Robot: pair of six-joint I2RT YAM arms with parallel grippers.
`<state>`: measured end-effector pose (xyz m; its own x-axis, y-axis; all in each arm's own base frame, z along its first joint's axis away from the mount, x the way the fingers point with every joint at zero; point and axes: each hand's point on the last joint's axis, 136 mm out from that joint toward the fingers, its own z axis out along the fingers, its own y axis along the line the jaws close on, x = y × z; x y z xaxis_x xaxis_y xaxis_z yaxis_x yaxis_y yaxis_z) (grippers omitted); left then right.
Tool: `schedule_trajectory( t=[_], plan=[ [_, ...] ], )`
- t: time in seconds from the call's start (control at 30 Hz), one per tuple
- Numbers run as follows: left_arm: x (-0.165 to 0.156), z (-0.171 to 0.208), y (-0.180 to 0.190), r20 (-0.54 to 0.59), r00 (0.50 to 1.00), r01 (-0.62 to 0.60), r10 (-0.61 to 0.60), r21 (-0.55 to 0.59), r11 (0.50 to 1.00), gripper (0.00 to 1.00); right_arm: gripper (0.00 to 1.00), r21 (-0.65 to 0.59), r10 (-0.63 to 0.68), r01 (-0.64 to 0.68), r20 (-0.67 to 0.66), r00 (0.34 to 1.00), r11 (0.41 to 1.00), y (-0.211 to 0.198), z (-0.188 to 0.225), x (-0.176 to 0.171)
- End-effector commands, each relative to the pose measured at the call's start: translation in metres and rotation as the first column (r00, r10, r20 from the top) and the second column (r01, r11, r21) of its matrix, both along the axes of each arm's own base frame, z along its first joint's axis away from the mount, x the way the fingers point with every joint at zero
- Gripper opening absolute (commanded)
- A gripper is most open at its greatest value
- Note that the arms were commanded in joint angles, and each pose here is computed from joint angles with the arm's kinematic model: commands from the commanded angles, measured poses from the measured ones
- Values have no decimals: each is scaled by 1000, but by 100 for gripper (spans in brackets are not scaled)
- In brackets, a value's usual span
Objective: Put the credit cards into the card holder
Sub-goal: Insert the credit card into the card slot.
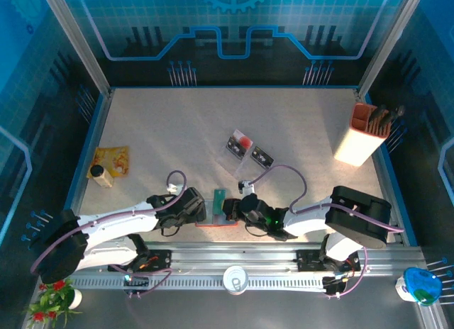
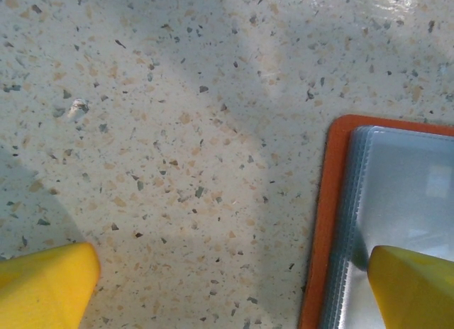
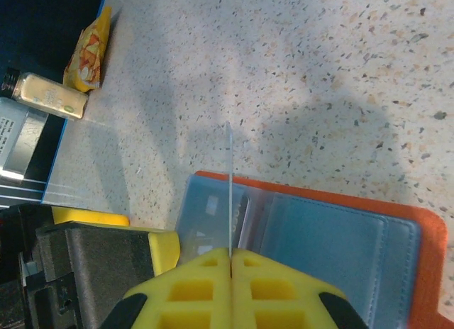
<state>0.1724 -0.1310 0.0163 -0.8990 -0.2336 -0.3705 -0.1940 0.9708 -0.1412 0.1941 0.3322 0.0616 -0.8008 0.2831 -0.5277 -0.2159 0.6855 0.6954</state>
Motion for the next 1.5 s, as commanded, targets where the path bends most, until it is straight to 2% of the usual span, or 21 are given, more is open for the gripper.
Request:
schedule_trajectory(
  t=[0.0,0.43,1.27,1.47],
  plan=[
    [-11,-13,13,-44,998,-33,34,27,999,99,0,11,-39,39,14,999,999,-4,-2,0],
    [-12,-16,13,-48,998,-33,34,25,999,99,0,0,-39,39,-14,999,999,-3,-15,-8],
    [-14,-21,16,-59,998,-35,37,35,999,99,0,121,-27,41,-114,993,992,10,-37,-25],
    [-15,-22,16,-59,998,-35,37,34,999,99,0,119,-26,41,-122,992,992,12,-39,-27]
  ],
)
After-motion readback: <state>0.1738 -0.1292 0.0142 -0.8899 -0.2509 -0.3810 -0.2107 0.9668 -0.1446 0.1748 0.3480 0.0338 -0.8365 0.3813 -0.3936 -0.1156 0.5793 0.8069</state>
